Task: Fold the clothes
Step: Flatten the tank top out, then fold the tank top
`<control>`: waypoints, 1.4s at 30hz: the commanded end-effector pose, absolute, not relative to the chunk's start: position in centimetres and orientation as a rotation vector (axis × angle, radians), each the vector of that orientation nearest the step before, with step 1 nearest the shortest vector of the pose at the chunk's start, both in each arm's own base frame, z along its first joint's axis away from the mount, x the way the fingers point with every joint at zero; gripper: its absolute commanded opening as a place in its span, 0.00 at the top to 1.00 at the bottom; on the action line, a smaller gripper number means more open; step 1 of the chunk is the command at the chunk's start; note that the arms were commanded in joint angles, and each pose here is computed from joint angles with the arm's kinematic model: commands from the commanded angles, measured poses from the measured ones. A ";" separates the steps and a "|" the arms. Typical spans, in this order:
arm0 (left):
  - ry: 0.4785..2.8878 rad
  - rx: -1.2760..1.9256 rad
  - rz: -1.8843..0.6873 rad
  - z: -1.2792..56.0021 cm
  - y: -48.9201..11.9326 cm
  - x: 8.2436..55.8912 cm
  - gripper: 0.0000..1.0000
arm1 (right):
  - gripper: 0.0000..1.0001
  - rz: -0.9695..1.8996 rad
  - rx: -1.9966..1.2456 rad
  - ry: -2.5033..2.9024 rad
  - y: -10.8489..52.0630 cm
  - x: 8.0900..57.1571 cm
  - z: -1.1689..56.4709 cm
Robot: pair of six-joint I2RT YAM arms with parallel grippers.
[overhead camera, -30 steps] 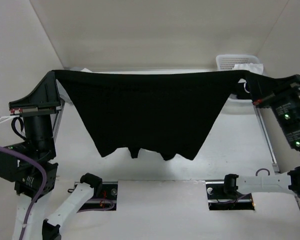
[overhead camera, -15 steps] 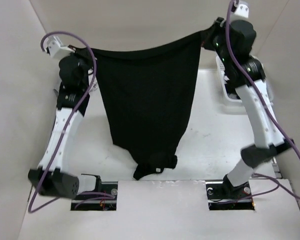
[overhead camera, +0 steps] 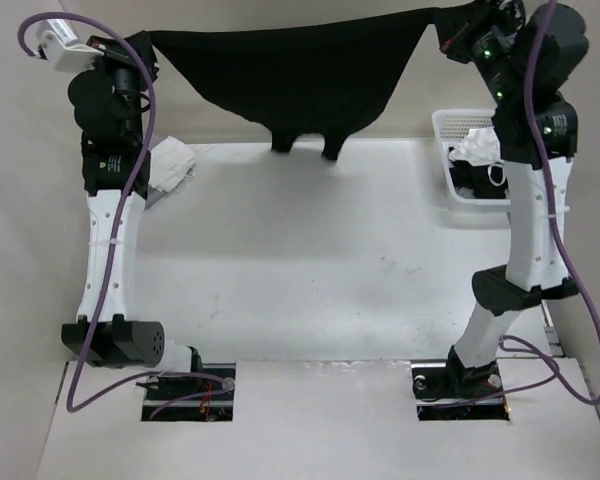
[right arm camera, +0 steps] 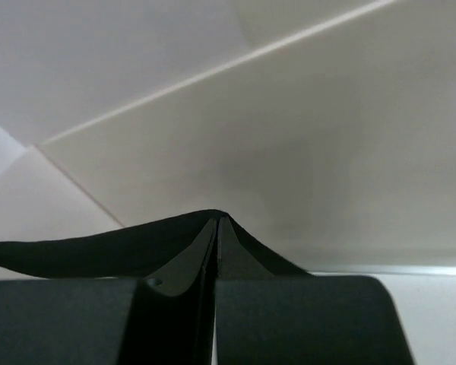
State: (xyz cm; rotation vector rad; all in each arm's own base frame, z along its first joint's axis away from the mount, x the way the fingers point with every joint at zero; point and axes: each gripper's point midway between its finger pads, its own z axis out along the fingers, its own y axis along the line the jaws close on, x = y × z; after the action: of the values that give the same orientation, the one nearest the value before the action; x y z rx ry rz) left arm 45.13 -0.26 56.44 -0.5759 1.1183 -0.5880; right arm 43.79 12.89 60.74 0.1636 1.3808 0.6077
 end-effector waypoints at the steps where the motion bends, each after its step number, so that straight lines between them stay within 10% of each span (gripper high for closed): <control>1: 0.950 -0.486 -0.617 62.4 0.0 40.3 0.99 | 1.00 0.663 0.129 1.252 12.4 39.9 65.2; 11: 1.141 -0.538 -0.595 48.2 -1.5 39.9 0.99 | 1.00 0.553 0.181 1.520 10.9 39.2 48.7; 26: 1.622 -0.747 -0.487 21.7 -2.0 23.4 0.98 | 1.00 0.799 0.211 2.070 16.9 19.4 18.2; 35: 1.660 -0.902 -0.498 18.7 -1.5 20.1 0.97 | 1.00 0.891 0.191 2.212 19.1 13.9 14.5; 42: 1.552 -0.901 -0.460 22.4 -0.7 26.0 0.97 | 1.00 0.751 0.161 2.080 19.6 22.6 19.1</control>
State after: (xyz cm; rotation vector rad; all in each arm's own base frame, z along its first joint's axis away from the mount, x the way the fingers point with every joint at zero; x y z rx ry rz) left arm 22.86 -1.33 17.71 -0.9054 1.7161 -0.4286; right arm 17.25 18.54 12.82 0.1598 2.2934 0.6935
